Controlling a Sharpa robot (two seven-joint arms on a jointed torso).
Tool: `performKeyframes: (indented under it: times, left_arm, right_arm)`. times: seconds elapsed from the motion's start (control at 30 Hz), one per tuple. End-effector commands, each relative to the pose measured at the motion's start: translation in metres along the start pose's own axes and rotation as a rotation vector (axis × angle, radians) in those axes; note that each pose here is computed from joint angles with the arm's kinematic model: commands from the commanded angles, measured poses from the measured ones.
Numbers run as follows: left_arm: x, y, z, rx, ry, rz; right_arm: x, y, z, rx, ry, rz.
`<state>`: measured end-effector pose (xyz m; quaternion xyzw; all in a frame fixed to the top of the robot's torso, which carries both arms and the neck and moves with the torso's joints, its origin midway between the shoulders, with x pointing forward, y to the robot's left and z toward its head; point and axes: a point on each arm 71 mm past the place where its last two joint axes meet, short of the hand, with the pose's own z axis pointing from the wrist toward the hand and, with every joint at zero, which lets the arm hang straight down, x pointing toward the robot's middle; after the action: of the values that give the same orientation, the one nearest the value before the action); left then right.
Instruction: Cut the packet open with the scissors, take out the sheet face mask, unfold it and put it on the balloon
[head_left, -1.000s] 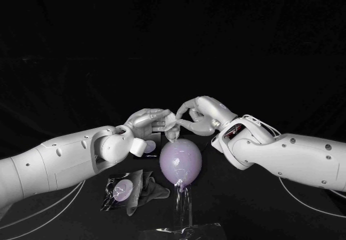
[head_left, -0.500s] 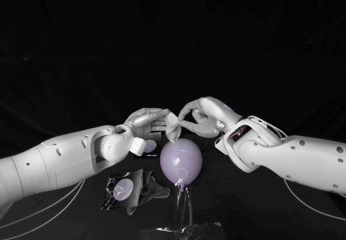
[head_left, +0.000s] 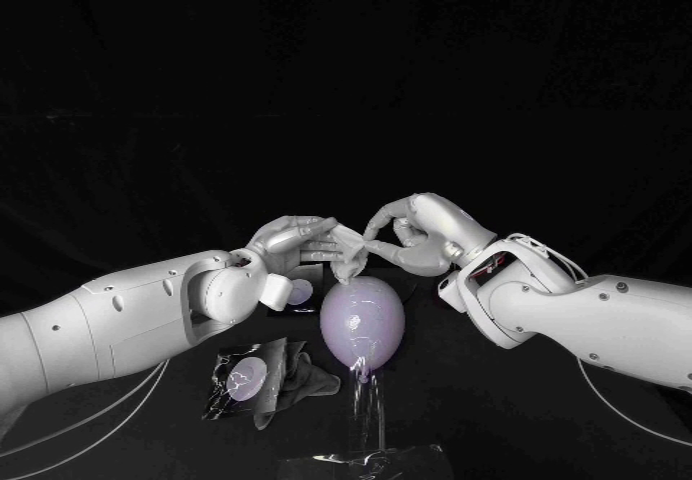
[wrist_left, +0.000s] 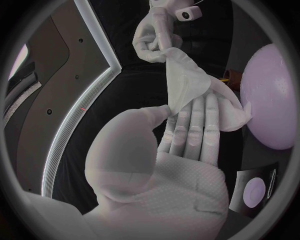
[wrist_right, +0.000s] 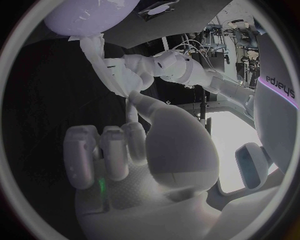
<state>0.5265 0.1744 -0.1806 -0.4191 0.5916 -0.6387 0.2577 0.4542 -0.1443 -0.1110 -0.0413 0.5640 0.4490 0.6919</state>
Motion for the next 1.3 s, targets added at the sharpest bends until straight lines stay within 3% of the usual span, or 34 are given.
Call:
performKeyframes:
  times: [0.03,0.73,1.3]
  left_arm:
    - [0.0009,-0.0005,0.0005,-0.005,-0.004,-0.001]
    - [0.002,-0.0017,0.0016,0.007,0.002,-0.035]
    - [0.0069,-0.0008,0.0021,-0.005,0.061,-0.059]
  right_arm:
    - [-0.001,-0.002,0.0,-0.001,-0.01,0.017]
    - [0.01,-0.023,-0.003,0.039,0.067,0.023]
    - [0.008,-0.035,-0.006,0.08,0.022,0.003]
